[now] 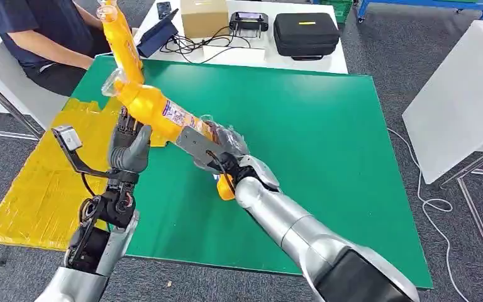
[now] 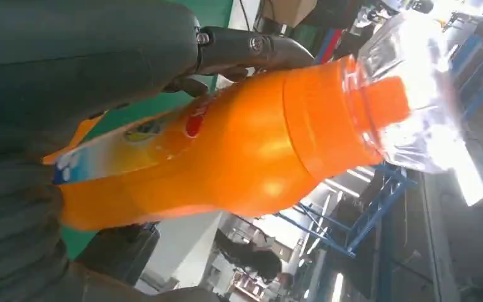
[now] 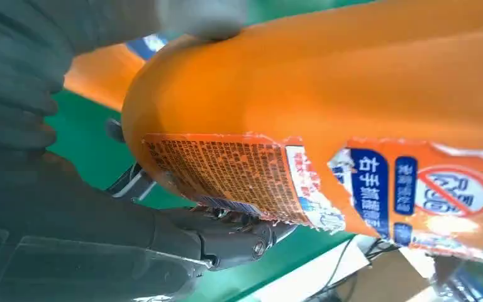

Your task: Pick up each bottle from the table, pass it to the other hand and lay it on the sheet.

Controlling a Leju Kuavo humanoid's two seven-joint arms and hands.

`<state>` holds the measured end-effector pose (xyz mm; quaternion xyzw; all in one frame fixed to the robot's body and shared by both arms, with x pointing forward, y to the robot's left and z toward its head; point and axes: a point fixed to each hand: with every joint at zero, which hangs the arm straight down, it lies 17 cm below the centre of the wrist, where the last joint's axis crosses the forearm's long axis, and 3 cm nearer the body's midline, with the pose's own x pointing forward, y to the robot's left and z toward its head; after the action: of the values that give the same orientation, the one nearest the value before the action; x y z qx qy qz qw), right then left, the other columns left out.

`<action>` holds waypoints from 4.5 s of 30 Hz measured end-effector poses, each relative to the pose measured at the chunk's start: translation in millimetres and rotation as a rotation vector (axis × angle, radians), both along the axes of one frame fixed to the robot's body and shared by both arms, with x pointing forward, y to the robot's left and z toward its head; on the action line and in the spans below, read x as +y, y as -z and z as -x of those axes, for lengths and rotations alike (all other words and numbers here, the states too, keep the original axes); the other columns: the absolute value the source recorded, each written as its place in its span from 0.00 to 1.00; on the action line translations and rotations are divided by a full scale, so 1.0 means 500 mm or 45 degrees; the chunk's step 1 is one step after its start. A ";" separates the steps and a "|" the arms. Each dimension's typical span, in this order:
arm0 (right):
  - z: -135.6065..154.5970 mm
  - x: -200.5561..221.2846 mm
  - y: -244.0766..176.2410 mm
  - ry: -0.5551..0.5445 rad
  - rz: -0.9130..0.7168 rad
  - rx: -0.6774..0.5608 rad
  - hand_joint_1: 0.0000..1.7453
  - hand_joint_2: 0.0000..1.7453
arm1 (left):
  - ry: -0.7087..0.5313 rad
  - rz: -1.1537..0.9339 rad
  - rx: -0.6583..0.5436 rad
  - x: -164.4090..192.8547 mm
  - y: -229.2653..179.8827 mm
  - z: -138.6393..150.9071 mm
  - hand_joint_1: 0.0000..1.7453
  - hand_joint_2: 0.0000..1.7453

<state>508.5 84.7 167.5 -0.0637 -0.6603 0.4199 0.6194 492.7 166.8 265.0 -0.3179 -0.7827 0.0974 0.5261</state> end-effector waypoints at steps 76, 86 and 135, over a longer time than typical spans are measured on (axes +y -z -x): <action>-0.024 -0.066 -0.189 -0.006 -0.248 -0.195 0.00 0.00 | -1.533 -1.948 -0.465 0.304 0.040 -0.006 1.00 1.00; -0.016 -0.065 -0.201 -0.040 -0.275 -0.200 0.00 0.00 | -1.247 -2.416 -0.301 0.286 0.234 -0.074 1.00 1.00; 0.026 -0.062 -0.105 -0.082 -0.215 -0.125 0.00 0.00 | -0.891 -2.643 -0.119 0.340 0.462 -0.011 0.00 1.00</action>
<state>495.3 53.8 219.9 -0.0106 -0.7246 0.3789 0.5756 498.0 337.0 33.8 0.5165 -0.5497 -0.4773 0.4508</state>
